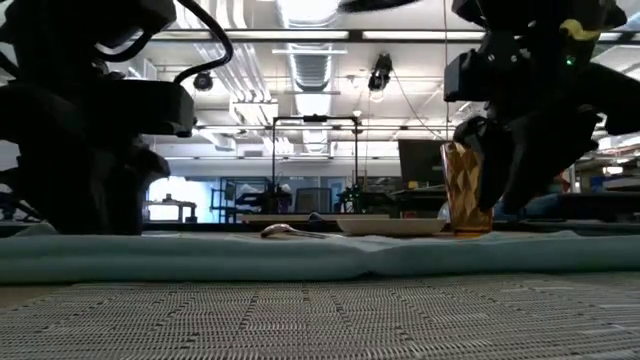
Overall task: Set table place
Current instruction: Fold the blue napkin on the gray placemat
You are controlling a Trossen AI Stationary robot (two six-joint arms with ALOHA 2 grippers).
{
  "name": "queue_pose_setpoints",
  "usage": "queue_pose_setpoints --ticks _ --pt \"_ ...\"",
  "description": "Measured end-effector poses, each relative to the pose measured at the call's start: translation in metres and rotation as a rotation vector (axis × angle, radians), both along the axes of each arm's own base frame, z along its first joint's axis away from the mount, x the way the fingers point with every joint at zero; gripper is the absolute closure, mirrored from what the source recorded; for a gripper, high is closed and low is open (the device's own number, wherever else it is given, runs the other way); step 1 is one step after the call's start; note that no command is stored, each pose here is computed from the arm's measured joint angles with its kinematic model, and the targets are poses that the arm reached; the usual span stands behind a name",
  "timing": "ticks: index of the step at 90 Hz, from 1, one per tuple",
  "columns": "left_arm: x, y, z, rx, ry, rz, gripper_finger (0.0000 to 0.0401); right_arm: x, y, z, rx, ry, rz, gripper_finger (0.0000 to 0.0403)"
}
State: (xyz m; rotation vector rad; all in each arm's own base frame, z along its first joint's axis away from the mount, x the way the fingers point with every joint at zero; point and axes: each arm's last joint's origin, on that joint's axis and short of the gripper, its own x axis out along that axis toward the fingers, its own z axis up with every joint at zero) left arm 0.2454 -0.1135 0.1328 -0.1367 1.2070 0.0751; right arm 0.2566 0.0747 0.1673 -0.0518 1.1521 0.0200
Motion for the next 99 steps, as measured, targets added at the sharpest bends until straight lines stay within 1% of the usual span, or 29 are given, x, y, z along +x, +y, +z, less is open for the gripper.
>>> queue_pose_setpoints --ticks 16,33,41,48,63,80,85,92,99 --pt "0.0 0.0 0.001 -0.005 0.0 0.012 0.022 -0.008 -0.002 -0.013 0.004 0.03 -0.01 0.023" --pt "0.0 0.0 0.001 -0.007 0.0 0.017 0.0221 -0.014 -0.004 -0.023 -0.001 0.055 -0.019 0.024" --pt "0.0 0.0 0.001 -0.015 -0.01 0.024 0.0224 -0.014 -0.005 -0.029 -0.003 0.07 -0.021 0.025" --pt "0.001 -0.001 0.001 -0.017 -0.014 0.024 0.0234 -0.013 -0.004 -0.034 -0.002 0.092 -0.016 0.0264" --pt "0.001 -0.001 0.001 -0.019 -0.017 0.024 0.0278 -0.012 -0.004 -0.041 -0.009 0.123 -0.007 0.0315" --pt "0.001 -0.001 0.001 -0.022 -0.018 0.024 0.0347 -0.013 -0.005 -0.041 -0.027 0.124 0.001 0.0389" --pt "0.001 -0.001 0.002 -0.023 -0.021 0.024 0.0366 -0.014 -0.005 -0.04 -0.027 0.123 0.001 0.0398" --pt "-0.001 0.0 0.005 -0.029 -0.023 0.036 0.039 -0.015 -0.005 -0.036 -0.019 0.112 -0.002 0.0398" --pt "-0.005 0.0 0.009 -0.036 -0.016 0.057 0.0397 -0.018 -0.006 -0.03 -0.003 0.102 0.001 0.04"
